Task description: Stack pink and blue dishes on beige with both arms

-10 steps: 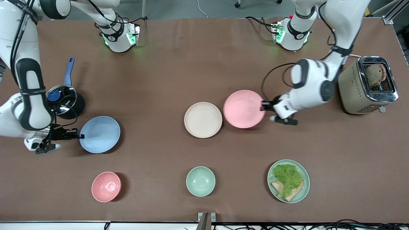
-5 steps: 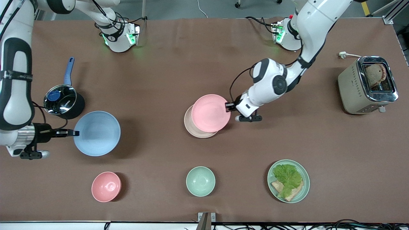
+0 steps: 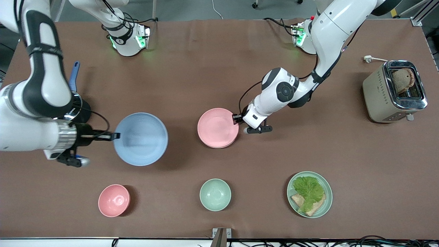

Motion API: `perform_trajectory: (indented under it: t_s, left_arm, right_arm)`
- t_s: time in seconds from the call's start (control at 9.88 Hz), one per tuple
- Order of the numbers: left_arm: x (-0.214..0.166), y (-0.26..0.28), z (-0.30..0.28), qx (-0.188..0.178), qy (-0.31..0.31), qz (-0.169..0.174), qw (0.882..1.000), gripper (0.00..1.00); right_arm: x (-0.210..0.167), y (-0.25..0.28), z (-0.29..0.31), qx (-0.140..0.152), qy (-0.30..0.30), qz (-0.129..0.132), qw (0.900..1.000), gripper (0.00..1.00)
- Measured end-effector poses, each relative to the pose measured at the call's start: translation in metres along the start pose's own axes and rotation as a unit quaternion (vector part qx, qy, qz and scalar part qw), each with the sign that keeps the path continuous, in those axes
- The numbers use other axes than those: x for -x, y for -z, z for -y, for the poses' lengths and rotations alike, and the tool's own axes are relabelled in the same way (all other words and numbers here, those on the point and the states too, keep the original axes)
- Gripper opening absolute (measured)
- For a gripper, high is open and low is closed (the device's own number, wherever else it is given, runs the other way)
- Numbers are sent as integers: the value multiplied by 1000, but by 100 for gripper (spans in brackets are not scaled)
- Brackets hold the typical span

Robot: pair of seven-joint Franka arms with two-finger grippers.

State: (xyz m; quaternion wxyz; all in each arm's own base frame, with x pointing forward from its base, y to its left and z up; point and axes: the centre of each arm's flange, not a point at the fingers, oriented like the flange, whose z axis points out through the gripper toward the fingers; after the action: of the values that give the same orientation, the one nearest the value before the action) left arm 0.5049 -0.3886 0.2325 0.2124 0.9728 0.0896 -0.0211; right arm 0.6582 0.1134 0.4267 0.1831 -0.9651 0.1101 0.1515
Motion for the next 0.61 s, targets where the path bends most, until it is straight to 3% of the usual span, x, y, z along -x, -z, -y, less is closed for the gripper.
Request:
perform_trajectory:
  t_s: [0.1, 0.41, 0.61]
  left_arm:
    - [-7, 16, 0, -10, -15, -12, 1000, 59]
    - [-47, 122, 48, -123, -77, -11, 989, 99]
    - [-80, 229, 103, -164, -111, -27, 980, 100]
  right_arm:
    - [11, -12, 27, -2, -9, 6, 1000, 4]
    - [50, -100, 97, -23, -9, -9, 1000, 4]
    - [87, -174, 132, -38, 7, -38, 999, 4]
